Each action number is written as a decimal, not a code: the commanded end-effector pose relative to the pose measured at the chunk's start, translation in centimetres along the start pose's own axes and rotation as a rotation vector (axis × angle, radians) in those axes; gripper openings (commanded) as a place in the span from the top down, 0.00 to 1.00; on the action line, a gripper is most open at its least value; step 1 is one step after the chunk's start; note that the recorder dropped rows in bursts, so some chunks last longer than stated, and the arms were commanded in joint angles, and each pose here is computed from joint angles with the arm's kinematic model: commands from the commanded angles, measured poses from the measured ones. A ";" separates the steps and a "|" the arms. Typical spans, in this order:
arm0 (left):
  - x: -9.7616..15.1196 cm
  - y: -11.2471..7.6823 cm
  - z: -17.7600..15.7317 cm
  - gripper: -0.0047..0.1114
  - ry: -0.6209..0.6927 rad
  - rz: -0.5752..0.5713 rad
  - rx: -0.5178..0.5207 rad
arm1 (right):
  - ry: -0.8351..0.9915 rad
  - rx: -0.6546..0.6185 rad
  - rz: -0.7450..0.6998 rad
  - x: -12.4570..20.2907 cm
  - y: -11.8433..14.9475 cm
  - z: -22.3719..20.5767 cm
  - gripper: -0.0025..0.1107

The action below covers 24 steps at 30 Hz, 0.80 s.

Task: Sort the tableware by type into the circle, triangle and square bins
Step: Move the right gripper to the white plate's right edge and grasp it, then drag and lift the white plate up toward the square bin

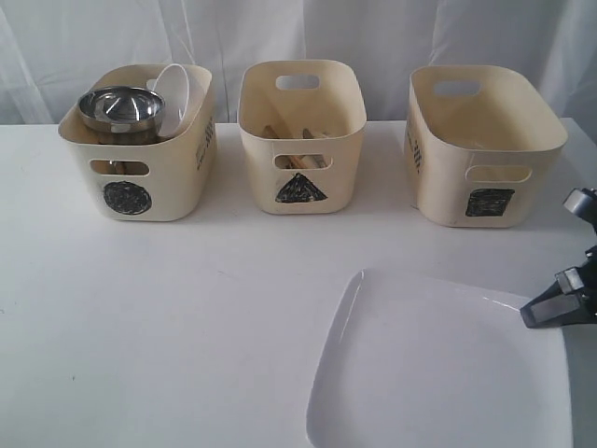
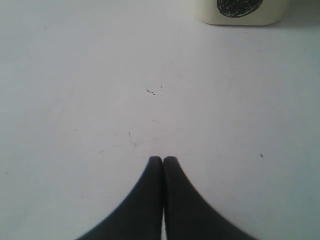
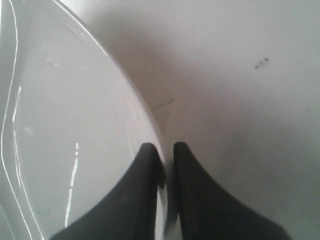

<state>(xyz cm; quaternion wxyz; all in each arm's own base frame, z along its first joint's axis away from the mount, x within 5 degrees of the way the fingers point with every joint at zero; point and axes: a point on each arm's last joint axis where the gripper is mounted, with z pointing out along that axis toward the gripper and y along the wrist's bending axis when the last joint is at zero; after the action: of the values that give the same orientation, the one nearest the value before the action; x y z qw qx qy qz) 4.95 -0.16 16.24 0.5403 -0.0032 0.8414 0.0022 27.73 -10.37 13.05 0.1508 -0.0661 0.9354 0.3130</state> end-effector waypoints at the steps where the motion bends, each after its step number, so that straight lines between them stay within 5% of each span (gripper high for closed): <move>1: 0.1 0.0 0.1 0.96 -0.004 -0.006 0.002 | -0.082 -0.112 -0.006 -0.8 1.3 -0.3 0.98; 24: 0.1 0.0 0.1 0.96 -0.004 -0.006 0.002 | -0.291 -0.262 0.061 -2.7 2.5 -0.9 0.98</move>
<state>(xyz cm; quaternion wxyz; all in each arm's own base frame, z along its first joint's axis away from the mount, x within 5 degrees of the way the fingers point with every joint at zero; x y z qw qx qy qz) 4.95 -0.16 16.24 0.5403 -0.0032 0.8414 0.0022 29.28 -9.16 15.10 0.2428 -0.0168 0.8754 0.4177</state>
